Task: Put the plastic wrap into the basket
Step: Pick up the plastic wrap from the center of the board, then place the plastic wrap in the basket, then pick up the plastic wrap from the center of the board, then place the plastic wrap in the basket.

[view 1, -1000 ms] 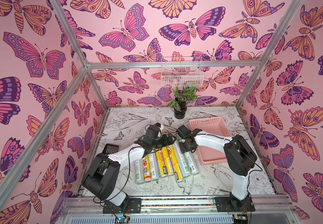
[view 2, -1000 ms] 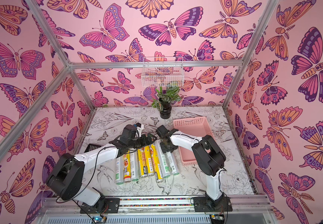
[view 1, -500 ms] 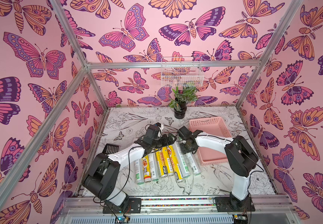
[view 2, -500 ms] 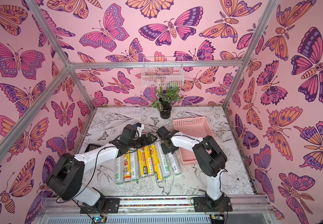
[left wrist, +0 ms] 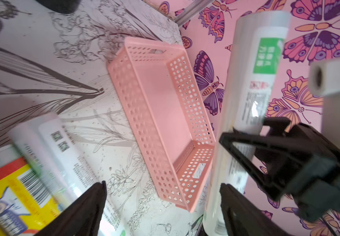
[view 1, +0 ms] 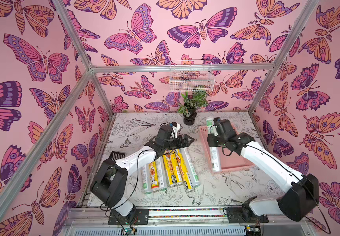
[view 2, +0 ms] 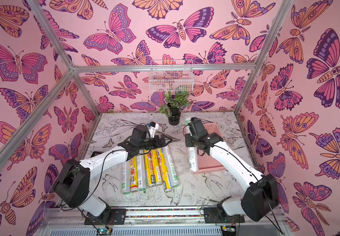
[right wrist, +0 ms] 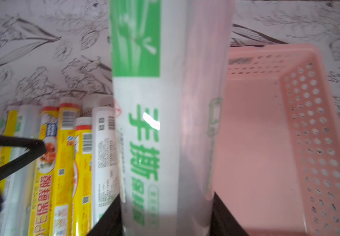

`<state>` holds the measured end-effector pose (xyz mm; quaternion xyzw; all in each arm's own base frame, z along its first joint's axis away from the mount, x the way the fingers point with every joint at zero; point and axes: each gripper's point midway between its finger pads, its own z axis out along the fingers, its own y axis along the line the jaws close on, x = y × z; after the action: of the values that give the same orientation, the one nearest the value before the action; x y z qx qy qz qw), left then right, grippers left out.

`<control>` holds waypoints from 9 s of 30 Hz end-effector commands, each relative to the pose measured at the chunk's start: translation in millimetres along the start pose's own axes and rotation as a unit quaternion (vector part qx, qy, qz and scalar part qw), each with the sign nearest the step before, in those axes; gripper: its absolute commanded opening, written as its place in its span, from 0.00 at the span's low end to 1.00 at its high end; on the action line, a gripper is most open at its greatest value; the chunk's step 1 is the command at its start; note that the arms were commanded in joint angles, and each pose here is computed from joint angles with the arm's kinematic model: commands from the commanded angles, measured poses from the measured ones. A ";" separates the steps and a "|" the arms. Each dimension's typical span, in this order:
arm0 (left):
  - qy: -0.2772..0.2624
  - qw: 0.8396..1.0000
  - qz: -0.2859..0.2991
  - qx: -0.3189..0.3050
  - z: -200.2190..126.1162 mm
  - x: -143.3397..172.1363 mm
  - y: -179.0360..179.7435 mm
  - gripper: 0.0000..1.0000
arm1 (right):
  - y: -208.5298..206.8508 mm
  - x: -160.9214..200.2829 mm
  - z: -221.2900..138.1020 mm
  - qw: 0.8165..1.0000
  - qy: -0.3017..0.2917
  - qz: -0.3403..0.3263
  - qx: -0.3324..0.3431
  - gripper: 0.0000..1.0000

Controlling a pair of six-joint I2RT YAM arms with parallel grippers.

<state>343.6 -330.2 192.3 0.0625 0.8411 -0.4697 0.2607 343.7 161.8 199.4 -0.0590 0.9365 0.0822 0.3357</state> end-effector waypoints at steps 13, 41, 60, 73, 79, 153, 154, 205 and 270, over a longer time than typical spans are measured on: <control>0.052 0.998 0.025 0.029 36.5 25.4 -23.2 0.93 | -45.2 35.2 85.2 0.983 0.165 0.051 -0.065 0.24; 0.055 0.998 0.020 0.023 37.7 25.4 -17.0 0.93 | -19.9 36.3 128.8 0.973 0.168 0.064 -0.143 0.25; 0.050 0.999 0.014 0.011 31.5 25.7 -7.7 0.93 | 28.7 47.6 161.8 0.977 0.118 0.156 -0.087 0.27; 0.047 0.999 0.012 0.008 29.2 25.2 -4.6 0.94 | 45.6 67.5 156.2 0.975 0.165 0.040 -0.145 0.41; 0.045 0.999 0.012 0.009 28.5 23.4 -5.4 0.94 | 27.1 66.6 156.6 0.977 0.168 0.095 -0.087 0.49; -0.107 0.972 -0.052 -0.202 -68.7 36.1 101.1 0.90 | 143.9 95.6 94.8 0.973 0.156 -0.170 -0.015 0.42; -0.104 0.972 -0.053 -0.202 -67.9 37.1 101.7 0.89 | 143.4 98.3 97.0 0.972 0.163 -0.171 -0.013 0.41; -0.103 0.971 -0.053 -0.207 -66.2 34.7 106.0 0.91 | 137.0 131.0 140.8 0.970 0.203 -0.130 0.015 0.48; 0.062 0.998 0.017 -0.028 66.8 33.1 -6.4 1.00 | -15.8 28.1 113.2 0.975 0.164 0.093 -0.116 0.26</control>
<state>338.5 -391.5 156.9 0.0922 0.8632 -0.4454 0.2191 391.2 161.8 87.7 -0.0165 0.9678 0.1937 0.1600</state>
